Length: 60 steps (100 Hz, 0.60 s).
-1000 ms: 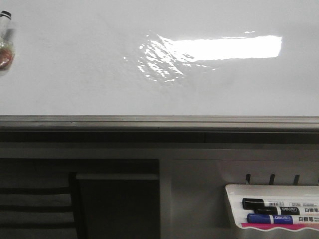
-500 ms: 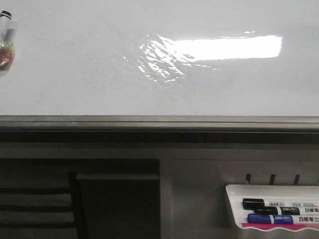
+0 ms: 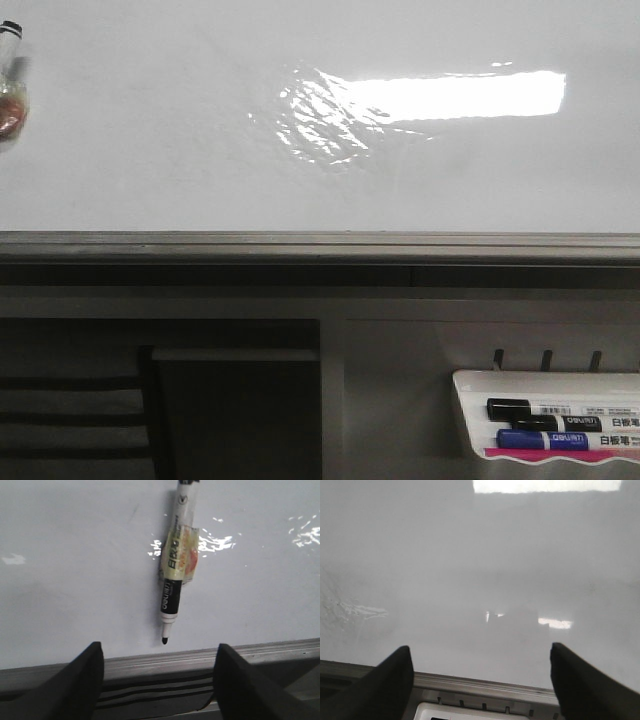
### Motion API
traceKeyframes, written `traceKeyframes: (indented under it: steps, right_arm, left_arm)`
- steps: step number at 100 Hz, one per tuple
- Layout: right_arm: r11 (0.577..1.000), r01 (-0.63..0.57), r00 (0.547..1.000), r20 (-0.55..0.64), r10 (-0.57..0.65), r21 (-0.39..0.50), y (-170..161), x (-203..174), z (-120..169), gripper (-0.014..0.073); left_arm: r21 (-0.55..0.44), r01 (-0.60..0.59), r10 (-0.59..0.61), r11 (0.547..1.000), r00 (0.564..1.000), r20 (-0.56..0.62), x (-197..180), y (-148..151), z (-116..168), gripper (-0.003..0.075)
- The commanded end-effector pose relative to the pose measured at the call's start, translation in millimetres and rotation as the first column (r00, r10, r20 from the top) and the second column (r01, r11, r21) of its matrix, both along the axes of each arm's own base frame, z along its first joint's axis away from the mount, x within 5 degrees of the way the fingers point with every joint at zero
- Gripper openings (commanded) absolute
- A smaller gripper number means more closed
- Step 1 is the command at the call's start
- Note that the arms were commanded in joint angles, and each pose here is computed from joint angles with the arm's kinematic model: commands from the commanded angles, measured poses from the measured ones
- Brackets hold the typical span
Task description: Write number 7 on whiteboard
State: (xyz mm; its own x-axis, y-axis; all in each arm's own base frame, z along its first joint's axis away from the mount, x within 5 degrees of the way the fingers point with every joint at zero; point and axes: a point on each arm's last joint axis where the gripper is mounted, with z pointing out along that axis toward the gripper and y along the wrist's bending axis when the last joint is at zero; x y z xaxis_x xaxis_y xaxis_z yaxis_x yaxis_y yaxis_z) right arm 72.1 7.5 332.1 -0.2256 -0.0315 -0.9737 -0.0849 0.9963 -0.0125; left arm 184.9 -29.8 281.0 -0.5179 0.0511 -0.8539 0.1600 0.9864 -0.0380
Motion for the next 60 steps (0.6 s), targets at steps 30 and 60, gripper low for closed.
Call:
traceKeyframes:
  steps: [30,60]
  right_arm:
    - [1.000,0.015,0.995,0.096,-0.015,-0.002,-1,2,16,0.0512]
    - [1.000,0.015,0.995,0.096,-0.015,-0.002,-1,2,16,0.0512]
  left_arm:
    - [-0.020,-0.014,0.018,1.000,0.985,0.171,57,-13,-14,0.0416]
    - [0.016,-0.003,0.001,1.000,0.988,0.153,70,-15,-29,0.0261]
